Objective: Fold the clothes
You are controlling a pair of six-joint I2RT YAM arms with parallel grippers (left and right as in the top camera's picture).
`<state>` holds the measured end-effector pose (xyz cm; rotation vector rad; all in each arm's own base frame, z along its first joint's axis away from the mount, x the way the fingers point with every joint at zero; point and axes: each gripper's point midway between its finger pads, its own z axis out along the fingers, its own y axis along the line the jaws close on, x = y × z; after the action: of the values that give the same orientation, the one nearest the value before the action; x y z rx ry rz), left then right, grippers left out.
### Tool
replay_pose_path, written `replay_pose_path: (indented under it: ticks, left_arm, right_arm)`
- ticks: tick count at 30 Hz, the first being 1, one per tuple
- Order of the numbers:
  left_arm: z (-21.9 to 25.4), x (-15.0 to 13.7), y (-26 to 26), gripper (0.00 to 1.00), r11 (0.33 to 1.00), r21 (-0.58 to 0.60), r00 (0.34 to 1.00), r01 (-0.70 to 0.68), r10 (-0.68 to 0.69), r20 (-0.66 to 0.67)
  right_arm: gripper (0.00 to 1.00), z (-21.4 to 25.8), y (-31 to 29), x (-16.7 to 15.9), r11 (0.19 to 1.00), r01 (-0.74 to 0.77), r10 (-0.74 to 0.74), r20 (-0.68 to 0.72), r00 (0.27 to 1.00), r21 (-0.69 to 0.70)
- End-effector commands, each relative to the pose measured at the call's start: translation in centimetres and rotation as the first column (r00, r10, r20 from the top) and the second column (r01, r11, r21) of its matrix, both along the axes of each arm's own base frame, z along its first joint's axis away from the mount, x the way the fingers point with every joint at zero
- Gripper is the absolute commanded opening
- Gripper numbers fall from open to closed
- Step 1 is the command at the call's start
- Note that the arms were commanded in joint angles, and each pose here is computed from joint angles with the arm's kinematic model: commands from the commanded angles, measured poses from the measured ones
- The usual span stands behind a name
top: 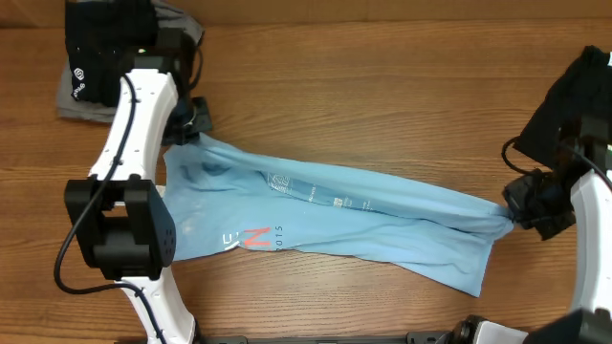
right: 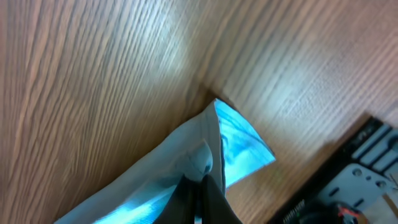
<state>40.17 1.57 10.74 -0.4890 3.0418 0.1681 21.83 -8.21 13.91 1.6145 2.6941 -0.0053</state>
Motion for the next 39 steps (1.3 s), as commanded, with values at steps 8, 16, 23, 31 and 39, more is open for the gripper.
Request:
replay_pose_path:
  ticks: [8, 16, 23, 31, 39]
  left_arm:
    - [1.2, -1.7, 2.1, 0.04, 0.998, 0.022, 0.998, -0.055, 0.055, -0.03]
    - [1.0, -2.9, 2.4, 0.08, 0.998, 0.042, 0.995, -0.053, 0.056, -0.085]
    - [0.4, -3.9, 2.6, 0.08, 0.998, 0.051, 0.99, -0.03, 0.037, -0.14]
    - [-1.9, -6.1, 3.1, 0.09, 0.996, 0.086, 0.974, -0.016, 0.035, -0.226]
    - [-3.2, -7.0, 4.8, 0.08, 0.992, 0.12, 0.966, -0.039, 0.068, -0.248]
  right_arm:
    - [0.04, 0.3, 2.1, -4.0, 1.0, 0.006, -0.007, 0.034, 0.999, 0.018]
    - [0.04, -1.4, 3.9, -4.9, 0.994, 0.009, -0.01, 0.01, 1.0, 0.113]
    - [0.04, -1.0, 5.7, -4.8, 0.979, 0.027, -0.037, 0.047, 0.998, 0.203]
    - [0.04, -0.2, 6.0, -5.9, 0.982, 0.042, -0.061, 0.098, 0.993, 0.186]
    - [0.04, -0.1, 5.8, -5.9, 0.982, 0.074, -0.095, 0.113, 0.989, 0.172]
